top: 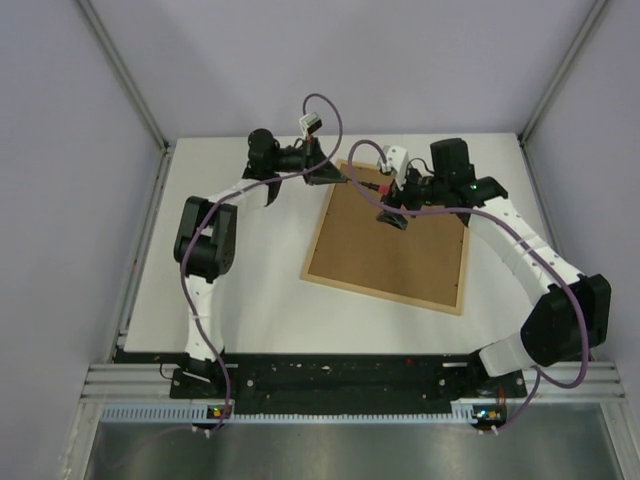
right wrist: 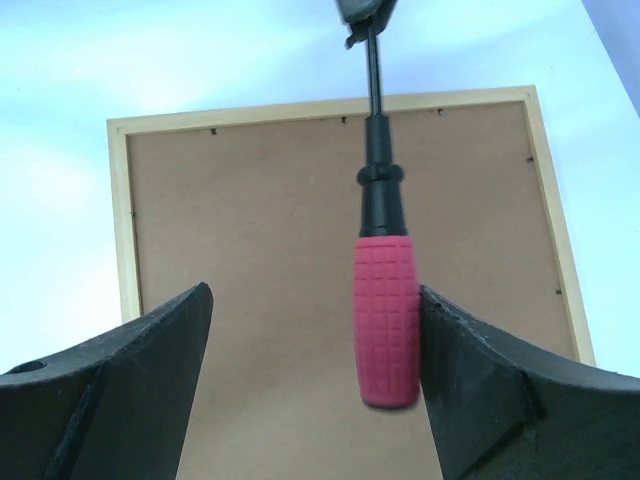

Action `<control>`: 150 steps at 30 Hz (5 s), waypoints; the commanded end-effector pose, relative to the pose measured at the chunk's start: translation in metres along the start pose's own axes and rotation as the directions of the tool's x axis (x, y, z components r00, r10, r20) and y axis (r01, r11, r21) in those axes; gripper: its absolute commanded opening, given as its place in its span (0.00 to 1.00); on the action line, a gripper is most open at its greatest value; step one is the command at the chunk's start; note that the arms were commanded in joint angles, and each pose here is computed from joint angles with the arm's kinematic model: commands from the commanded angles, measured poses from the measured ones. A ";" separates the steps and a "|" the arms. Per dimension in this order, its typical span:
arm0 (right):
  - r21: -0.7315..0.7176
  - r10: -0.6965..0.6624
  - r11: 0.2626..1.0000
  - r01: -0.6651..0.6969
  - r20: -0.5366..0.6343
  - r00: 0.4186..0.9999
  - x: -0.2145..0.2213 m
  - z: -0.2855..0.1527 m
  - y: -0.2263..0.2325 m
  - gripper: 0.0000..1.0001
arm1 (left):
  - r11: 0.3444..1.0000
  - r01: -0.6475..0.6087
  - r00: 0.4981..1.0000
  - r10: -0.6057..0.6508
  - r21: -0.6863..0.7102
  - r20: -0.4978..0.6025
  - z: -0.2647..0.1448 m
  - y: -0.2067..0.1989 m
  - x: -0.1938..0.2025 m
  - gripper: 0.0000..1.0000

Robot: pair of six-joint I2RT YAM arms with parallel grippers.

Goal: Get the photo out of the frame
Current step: Adjust the screwdriver, then release the photo frame item from the photo frame.

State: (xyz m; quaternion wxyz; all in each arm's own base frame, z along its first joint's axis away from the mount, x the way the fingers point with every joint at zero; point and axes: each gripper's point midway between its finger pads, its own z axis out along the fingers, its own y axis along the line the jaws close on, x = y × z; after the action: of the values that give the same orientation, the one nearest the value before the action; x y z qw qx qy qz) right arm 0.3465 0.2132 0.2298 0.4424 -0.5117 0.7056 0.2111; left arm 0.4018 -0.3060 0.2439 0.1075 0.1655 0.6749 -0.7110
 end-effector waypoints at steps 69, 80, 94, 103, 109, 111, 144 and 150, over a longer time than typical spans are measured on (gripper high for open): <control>-0.020 -0.086 0.996 0.086 -0.469 0.879 0.090 0.056 0.037 0.00 | 0.663 -0.175 0.981 0.178 -0.727 -0.073 -0.112 0.108 0.030 0.64; -0.107 -0.112 0.993 0.057 -0.636 0.764 0.137 0.086 0.070 0.00 | 0.623 -0.138 0.990 0.076 -0.770 -0.117 -0.125 0.139 0.067 0.64; -0.104 -0.142 0.990 0.097 -0.691 0.709 0.136 0.113 0.080 0.00 | 0.627 -0.112 0.986 -0.025 -0.771 -0.164 -0.128 0.150 0.106 0.50; -0.083 -0.129 0.992 0.100 -0.689 0.713 0.132 0.118 0.078 0.00 | 0.668 -0.095 0.984 -0.047 -0.738 -0.169 -0.114 0.151 0.113 0.41; -0.107 -0.153 0.988 0.109 -0.677 0.720 0.128 0.120 0.085 0.00 | 0.680 -0.084 0.983 -0.062 -0.728 -0.171 -0.105 0.156 0.116 0.37; -0.106 -0.157 0.988 0.116 -0.674 0.722 0.126 0.121 0.084 0.00 | 0.680 -0.085 0.982 -0.065 -0.728 -0.176 -0.103 0.157 0.118 0.36; -0.100 -0.162 0.987 0.129 -0.690 0.705 0.135 0.135 0.080 0.00 | 0.698 -0.074 0.975 -0.101 -0.713 -0.200 -0.086 0.169 0.127 0.30; -0.101 -0.154 0.988 0.116 -0.677 0.719 0.132 0.142 0.081 0.00 | 0.707 -0.068 0.973 -0.110 -0.704 -0.204 -0.083 0.170 0.130 0.22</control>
State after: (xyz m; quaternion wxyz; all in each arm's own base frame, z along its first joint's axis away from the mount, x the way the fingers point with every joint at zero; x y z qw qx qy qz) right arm 0.3098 0.2584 0.0317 0.1298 -0.6142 0.7782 -0.0163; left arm 0.3469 -0.2172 0.0295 0.0643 0.1753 0.9133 -0.3619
